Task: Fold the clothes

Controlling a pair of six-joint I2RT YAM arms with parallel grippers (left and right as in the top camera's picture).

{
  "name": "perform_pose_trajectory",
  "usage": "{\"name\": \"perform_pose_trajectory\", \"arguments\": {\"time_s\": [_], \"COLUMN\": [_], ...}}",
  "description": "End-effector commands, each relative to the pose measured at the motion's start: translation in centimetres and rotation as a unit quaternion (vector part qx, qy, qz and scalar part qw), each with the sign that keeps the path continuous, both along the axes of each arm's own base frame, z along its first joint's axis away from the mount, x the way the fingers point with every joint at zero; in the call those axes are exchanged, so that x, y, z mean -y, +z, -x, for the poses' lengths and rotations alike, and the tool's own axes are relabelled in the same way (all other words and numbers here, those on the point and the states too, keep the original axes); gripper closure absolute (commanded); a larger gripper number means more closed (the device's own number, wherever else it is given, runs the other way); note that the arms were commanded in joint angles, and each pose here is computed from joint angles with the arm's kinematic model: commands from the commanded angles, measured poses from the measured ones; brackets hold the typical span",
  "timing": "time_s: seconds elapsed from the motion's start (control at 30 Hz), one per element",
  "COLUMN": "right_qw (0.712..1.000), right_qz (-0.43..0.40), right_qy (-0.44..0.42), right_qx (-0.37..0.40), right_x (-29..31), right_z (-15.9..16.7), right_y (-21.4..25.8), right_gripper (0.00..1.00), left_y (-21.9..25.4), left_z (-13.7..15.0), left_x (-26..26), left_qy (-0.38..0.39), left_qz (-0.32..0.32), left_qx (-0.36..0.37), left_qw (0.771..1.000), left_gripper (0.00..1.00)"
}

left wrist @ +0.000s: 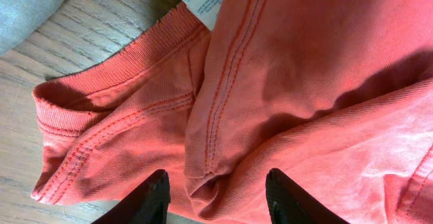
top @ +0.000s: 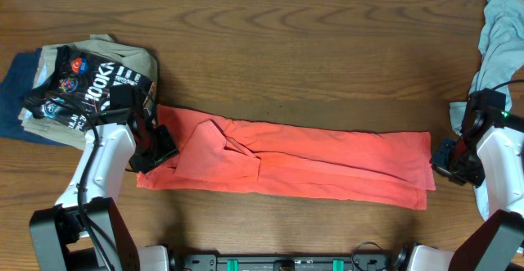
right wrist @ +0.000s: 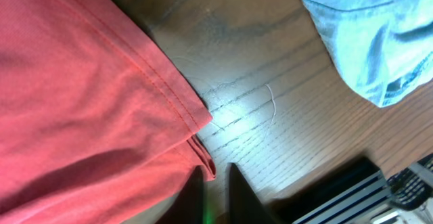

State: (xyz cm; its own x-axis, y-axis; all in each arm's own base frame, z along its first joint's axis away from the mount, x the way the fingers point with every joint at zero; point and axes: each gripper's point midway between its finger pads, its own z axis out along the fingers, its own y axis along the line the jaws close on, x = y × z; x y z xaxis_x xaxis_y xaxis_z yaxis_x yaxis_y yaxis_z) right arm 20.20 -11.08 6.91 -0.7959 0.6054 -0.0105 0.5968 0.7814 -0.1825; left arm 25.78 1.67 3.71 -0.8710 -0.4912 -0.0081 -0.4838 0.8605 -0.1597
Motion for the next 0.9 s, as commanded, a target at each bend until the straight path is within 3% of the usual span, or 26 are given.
{"name": "perform_pose_trajectory", "arguments": {"time_s": [0.0, 0.1, 0.3, 0.87], "right_qw": [1.0, 1.0, 0.985, 0.982], "right_qz": [0.012, 0.001, -0.105, -0.141], "right_qy": [-0.012, 0.017, 0.113, 0.125], "right_qx": [-0.001, 0.01, 0.079, 0.005], "right_x": [0.6, 0.4, -3.1, -3.0], "right_z": [0.4, -0.3, -3.2, -3.2], "right_y": [0.1, 0.0, -0.3, -5.9], "right_gripper": [0.71, 0.63, 0.32, 0.22], "left_y": [-0.3, -0.3, -0.3, -0.3], "left_z": [0.5, 0.4, 0.4, 0.4], "left_x": [-0.1, -0.1, -0.2, -0.2], "left_qy": [-0.001, -0.001, -0.001, -0.001], "left_qz": [-0.002, -0.002, -0.002, -0.002], "left_qx": [-0.009, -0.009, -0.007, -0.007], "left_qw": [1.0, 1.0, 1.0, 1.0], "left_gripper": [0.52, 0.52, 0.51, 0.51]}}
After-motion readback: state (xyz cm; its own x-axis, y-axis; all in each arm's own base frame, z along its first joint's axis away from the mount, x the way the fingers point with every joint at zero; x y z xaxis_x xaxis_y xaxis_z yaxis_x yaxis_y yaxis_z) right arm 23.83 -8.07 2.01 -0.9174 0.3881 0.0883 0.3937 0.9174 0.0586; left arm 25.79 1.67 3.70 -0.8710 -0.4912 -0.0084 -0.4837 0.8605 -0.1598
